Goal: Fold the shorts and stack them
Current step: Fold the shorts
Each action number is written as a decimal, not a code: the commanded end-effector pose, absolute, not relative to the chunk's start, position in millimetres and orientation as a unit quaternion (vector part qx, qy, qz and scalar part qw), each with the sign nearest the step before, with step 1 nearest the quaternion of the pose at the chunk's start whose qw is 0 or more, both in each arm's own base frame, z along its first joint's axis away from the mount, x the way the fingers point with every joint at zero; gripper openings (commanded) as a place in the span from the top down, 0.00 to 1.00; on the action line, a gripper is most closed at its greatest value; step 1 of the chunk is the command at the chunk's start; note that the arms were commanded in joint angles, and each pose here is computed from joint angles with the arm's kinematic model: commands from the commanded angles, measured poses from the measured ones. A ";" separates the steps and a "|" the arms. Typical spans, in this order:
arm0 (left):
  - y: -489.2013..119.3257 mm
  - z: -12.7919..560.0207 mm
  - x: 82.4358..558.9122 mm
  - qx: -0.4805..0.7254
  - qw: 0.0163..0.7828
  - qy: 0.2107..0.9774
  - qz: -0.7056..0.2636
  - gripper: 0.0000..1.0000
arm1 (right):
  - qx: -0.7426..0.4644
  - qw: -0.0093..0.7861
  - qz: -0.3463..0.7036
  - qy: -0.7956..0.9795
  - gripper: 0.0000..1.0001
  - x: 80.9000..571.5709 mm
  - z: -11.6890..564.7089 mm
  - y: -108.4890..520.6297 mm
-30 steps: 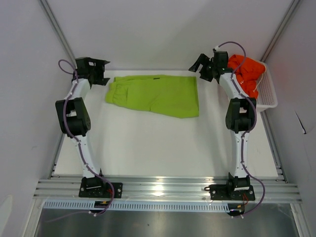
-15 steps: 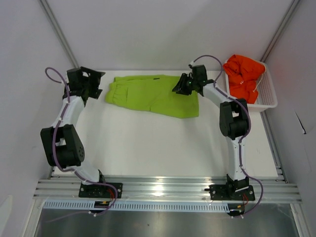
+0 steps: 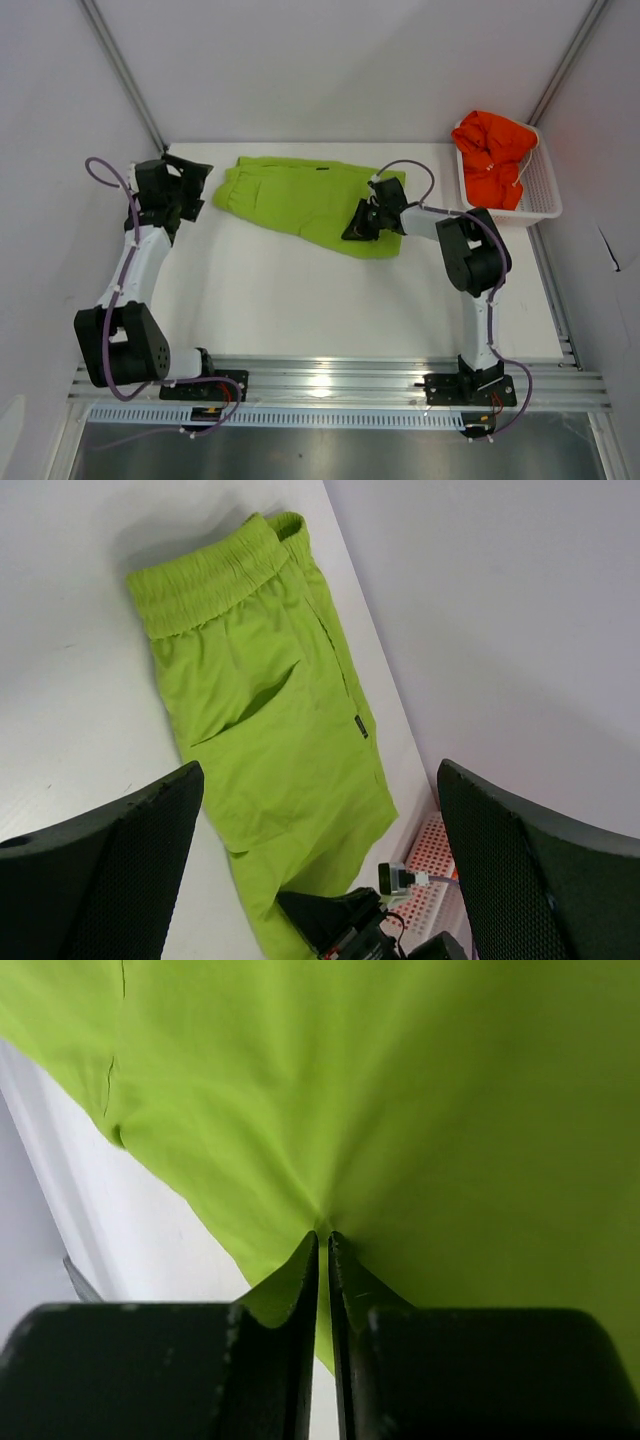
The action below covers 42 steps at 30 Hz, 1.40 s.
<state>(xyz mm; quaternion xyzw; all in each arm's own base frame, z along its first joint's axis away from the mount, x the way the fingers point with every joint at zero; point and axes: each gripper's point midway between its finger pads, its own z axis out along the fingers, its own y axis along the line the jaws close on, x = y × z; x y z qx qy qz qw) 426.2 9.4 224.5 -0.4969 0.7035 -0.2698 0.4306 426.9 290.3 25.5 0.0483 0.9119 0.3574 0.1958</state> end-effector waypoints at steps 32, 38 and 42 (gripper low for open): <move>-26.0 194.4 325.2 -0.441 0.474 0.730 -0.219 0.01 | 0.006 0.310 0.522 0.794 0.15 477.7 155.9 393.8; -28.8 208.3 314.4 -0.431 0.486 0.724 -0.234 0.01 | 0.028 0.258 0.521 0.813 0.14 486.9 97.7 431.2; -25.9 212.3 310.4 -0.428 0.493 0.722 -0.229 0.01 | 0.023 0.204 0.484 0.851 0.15 471.3 62.3 442.0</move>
